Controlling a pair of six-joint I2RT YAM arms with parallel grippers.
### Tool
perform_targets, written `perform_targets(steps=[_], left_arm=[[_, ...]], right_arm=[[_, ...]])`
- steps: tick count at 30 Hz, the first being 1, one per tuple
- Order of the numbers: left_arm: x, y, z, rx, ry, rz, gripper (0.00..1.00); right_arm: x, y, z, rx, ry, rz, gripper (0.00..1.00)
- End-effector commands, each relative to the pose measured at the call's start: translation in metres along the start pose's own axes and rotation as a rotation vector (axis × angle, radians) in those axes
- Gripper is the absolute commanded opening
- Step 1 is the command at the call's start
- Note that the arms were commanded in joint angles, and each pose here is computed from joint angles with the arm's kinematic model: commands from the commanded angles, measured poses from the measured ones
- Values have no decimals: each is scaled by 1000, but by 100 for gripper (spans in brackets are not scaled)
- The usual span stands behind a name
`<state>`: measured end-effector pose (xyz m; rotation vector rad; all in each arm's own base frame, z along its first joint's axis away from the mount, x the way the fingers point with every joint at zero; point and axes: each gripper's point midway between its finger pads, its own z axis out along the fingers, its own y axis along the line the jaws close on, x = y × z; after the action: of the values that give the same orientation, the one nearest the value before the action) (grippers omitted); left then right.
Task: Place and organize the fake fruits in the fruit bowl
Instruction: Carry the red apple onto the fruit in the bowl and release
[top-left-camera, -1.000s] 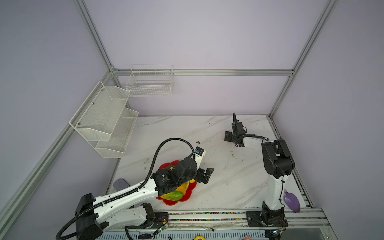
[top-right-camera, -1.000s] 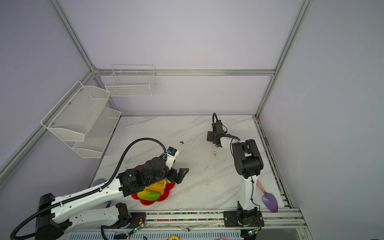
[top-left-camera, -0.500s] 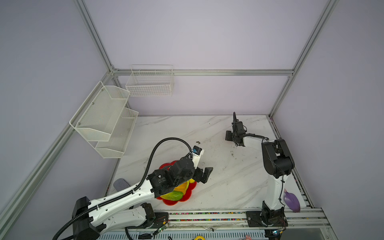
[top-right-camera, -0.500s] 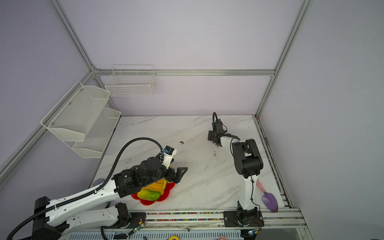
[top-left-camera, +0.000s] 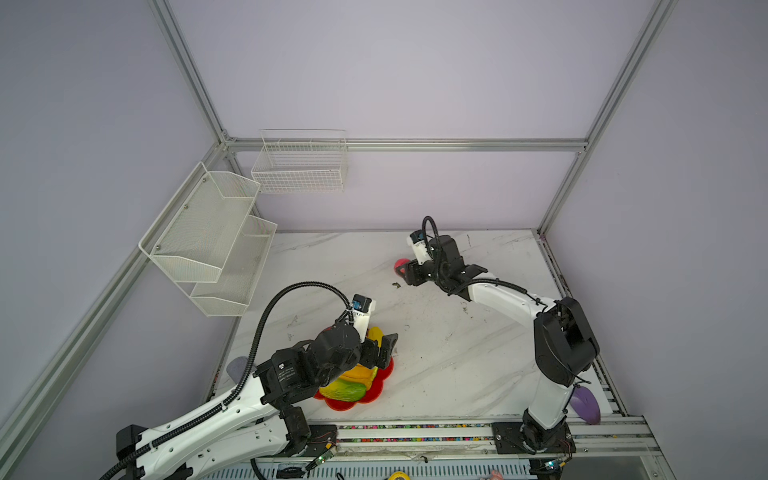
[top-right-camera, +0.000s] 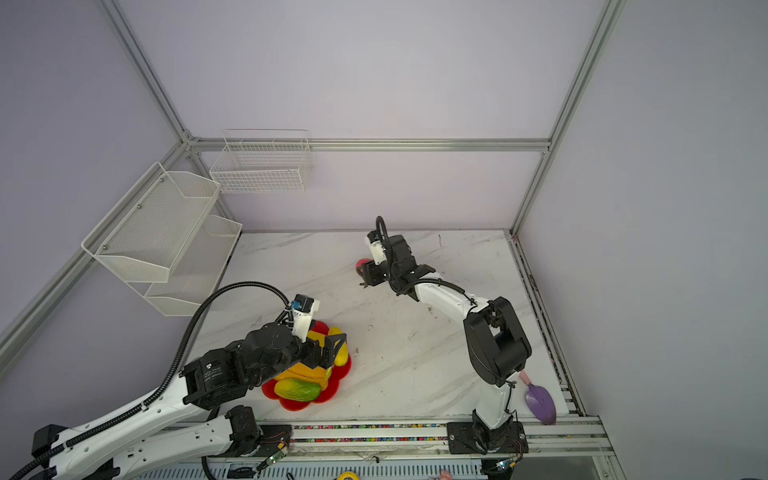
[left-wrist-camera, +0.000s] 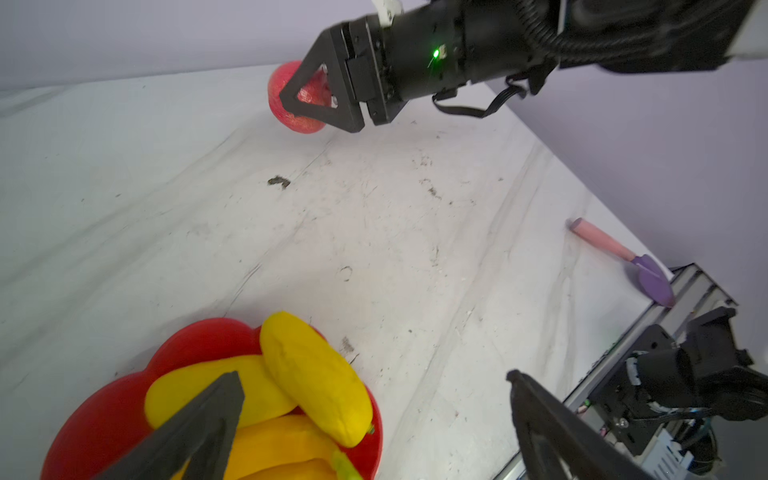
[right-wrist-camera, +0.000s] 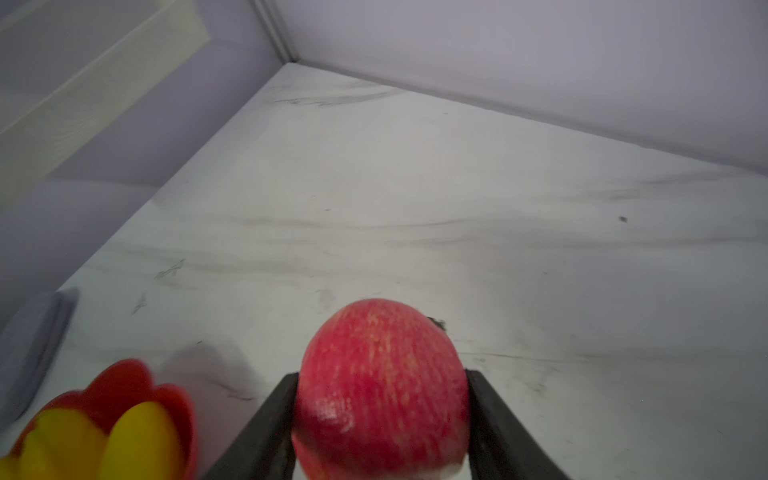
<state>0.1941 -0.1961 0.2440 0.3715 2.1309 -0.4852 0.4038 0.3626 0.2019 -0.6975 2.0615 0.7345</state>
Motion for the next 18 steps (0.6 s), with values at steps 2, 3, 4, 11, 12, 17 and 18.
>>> perform_targets(steps=[2, 3, 4, 11, 12, 17, 18], left_arm=[[-1, 34, -33, -112, -20, -69, 100], [-1, 39, -40, -118, -35, -82, 100], [-1, 44, -46, -122, -49, -93, 100], [0, 68, -83, -137, -111, -148, 100], [1, 69, -86, -133, -116, -151, 100], [3, 74, -92, -135, -130, -157, 100], [3, 75, -92, -136, -131, -157, 100]], right_arm=[[12, 80, 8, -211, 85, -112, 58], [13, 96, 9, -240, 91, -127, 58], [15, 109, 11, -263, 103, -147, 58], [63, 160, 30, -316, 272, -238, 58], [71, 165, 30, -323, 293, -247, 58], [105, 184, 20, -341, 398, -313, 58], [110, 185, 18, -339, 419, -330, 58]])
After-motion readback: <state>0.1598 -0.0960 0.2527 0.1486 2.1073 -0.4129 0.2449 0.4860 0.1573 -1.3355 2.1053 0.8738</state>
